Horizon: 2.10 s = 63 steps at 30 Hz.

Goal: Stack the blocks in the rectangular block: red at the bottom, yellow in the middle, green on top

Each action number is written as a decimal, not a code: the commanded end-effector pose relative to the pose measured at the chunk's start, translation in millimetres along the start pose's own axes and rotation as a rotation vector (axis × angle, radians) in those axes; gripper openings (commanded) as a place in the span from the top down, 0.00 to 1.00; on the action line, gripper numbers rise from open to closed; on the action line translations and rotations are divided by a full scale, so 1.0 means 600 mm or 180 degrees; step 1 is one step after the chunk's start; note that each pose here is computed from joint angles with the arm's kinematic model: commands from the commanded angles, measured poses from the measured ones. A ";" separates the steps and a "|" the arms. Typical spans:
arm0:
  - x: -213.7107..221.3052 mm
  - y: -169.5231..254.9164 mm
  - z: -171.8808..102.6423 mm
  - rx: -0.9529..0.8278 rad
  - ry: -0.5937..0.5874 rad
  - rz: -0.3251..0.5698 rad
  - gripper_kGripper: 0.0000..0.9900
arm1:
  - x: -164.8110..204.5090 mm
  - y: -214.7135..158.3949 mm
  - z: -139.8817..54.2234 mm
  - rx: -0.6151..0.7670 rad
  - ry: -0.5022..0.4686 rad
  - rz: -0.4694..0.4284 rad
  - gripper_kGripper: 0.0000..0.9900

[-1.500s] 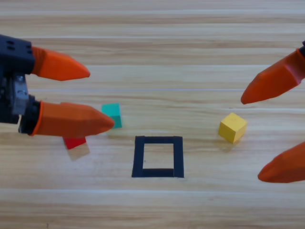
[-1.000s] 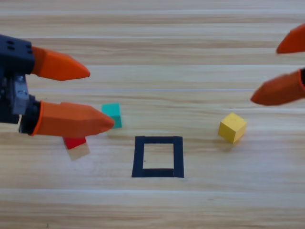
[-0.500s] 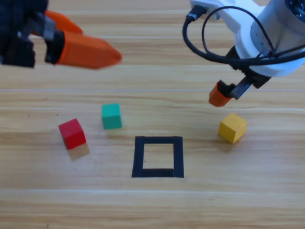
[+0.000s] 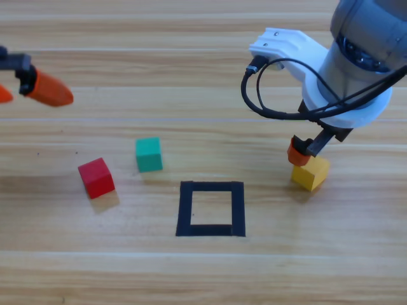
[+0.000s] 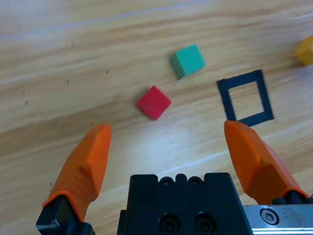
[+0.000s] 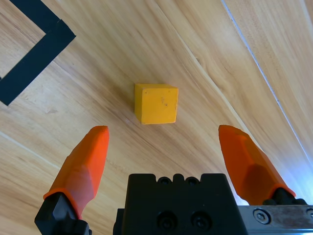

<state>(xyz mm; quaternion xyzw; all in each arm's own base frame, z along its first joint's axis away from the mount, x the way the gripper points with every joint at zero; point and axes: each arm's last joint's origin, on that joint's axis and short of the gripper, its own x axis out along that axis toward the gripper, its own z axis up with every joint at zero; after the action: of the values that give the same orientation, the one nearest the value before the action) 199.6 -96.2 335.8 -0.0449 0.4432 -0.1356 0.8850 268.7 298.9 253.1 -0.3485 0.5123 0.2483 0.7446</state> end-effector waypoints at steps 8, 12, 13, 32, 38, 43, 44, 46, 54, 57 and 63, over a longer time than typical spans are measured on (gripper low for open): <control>0.112 0.005 0.037 -0.0459 0.0795 0.0668 0.00 | 0.110 -0.051 0.004 0.0090 0.0559 0.0285 0.01; 0.150 -0.036 0.052 -0.0619 0.0952 0.0840 0.00 | 0.114 -0.054 0.007 0.0061 0.0566 0.0317 0.01; 0.157 -0.044 0.052 -0.0680 0.0978 0.0885 0.00 | 0.118 -0.056 0.008 0.0062 0.0587 0.0324 0.01; 0.226 -0.067 0.022 -0.1775 0.1108 0.1309 0.00 | 0.195 -0.058 0.021 0.0036 0.0913 0.0705 0.34; 0.268 -0.073 0.009 -0.1857 0.1261 0.1506 0.00 | 0.204 -0.054 0.022 0.0034 0.1002 0.0789 0.65; 0.300 -0.083 0.006 -0.1898 0.1361 0.1561 0.00 | 0.198 -0.054 0.018 0.0044 0.1045 0.0865 0.95; 0.303 -0.084 0.006 -0.1912 0.1368 0.1568 0.00 | 0.192 -0.056 0.018 0.0054 0.1037 0.0888 0.99; 0.311 -0.086 0.007 -0.1932 0.1377 0.1572 0.00 | 0.162 -0.062 0.015 0.0080 0.0989 0.0947 0.99; 0.331 -0.091 0.011 -0.1994 0.1399 0.1581 0.00 | 0.003 -0.075 -0.019 0.0104 0.0520 0.0965 0.98; 0.338 -0.091 0.010 -0.2028 0.1416 0.1595 0.00 | 0.000 -0.060 -0.021 0.0065 0.0542 0.1002 0.98; 0.350 -0.082 0.011 -0.2139 0.1488 0.1591 0.00 | -0.007 -0.048 -0.026 0.0015 0.0582 0.1041 0.98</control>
<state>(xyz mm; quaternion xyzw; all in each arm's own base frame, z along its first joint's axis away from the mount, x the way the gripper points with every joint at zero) 309.6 -200.2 206.0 -0.1898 0.6329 0.2086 0.7210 294.1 265.7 267.2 -0.2750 0.6129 0.3210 0.6676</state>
